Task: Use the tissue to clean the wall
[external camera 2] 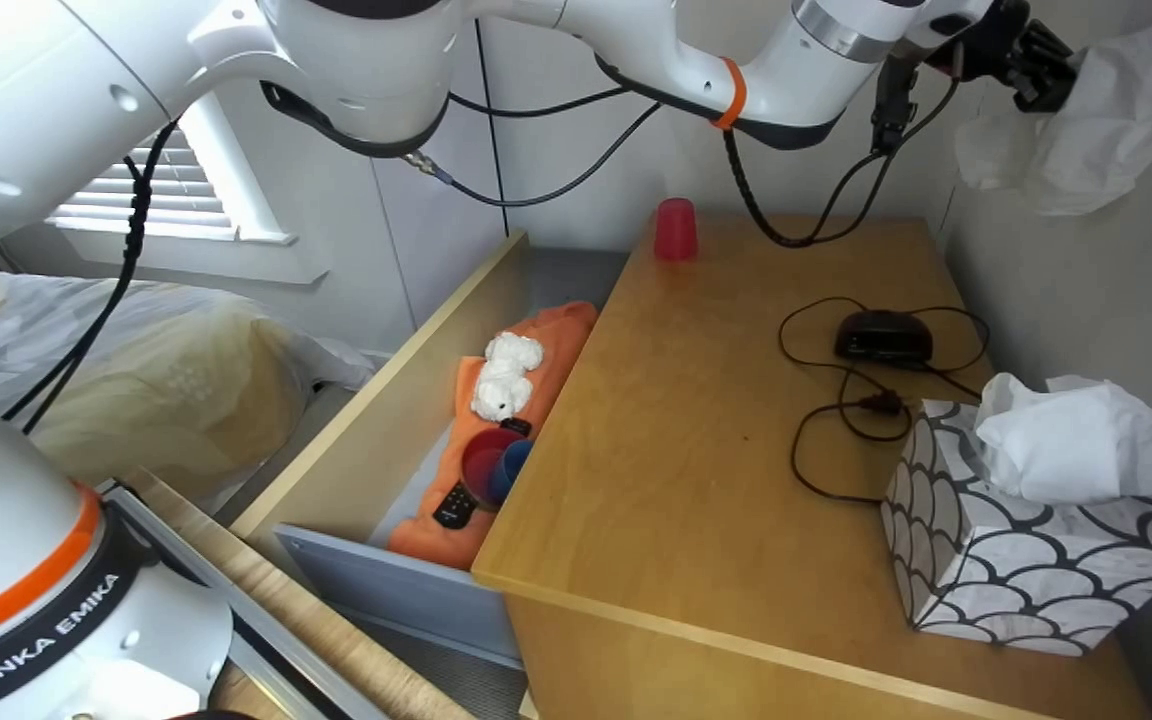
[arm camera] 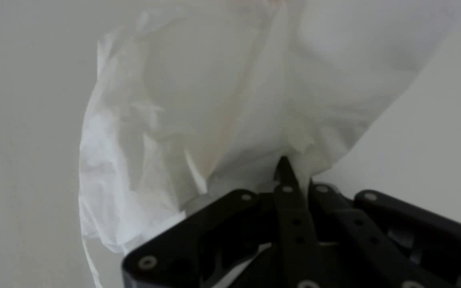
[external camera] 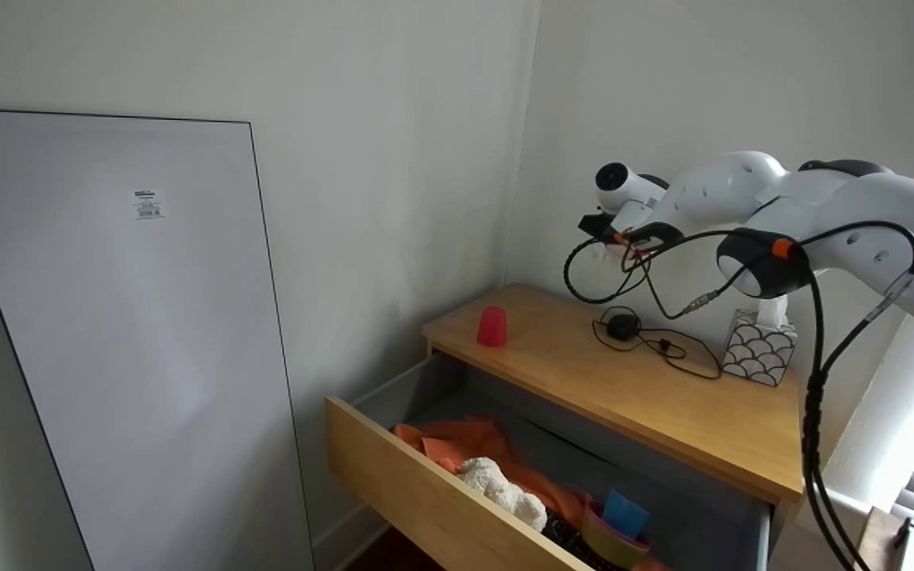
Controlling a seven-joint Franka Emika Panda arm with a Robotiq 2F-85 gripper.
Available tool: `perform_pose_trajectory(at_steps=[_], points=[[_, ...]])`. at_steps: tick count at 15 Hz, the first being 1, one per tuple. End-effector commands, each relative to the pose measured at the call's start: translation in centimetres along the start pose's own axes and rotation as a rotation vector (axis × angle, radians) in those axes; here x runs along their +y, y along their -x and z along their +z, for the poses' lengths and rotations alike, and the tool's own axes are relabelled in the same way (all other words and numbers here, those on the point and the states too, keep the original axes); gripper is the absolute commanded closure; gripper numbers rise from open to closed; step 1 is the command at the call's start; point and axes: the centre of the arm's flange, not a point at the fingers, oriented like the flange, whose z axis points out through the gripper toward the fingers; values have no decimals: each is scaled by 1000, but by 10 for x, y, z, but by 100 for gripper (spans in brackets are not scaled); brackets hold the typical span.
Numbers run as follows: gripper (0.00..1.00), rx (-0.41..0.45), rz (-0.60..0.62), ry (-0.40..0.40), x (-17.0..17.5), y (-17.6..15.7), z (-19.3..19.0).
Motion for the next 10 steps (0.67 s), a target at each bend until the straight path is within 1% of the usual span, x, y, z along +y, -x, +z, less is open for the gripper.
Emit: perform_pose_trajectory(at_steps=[1, 4, 8, 10], points=[[100, 9, -45, 90, 12, -4, 12], [100, 24, -89, 169, 19, -3, 11], [100, 48, -119, 276, 31, -7, 14], [100, 45, -138, 342, 39, -12, 16]])
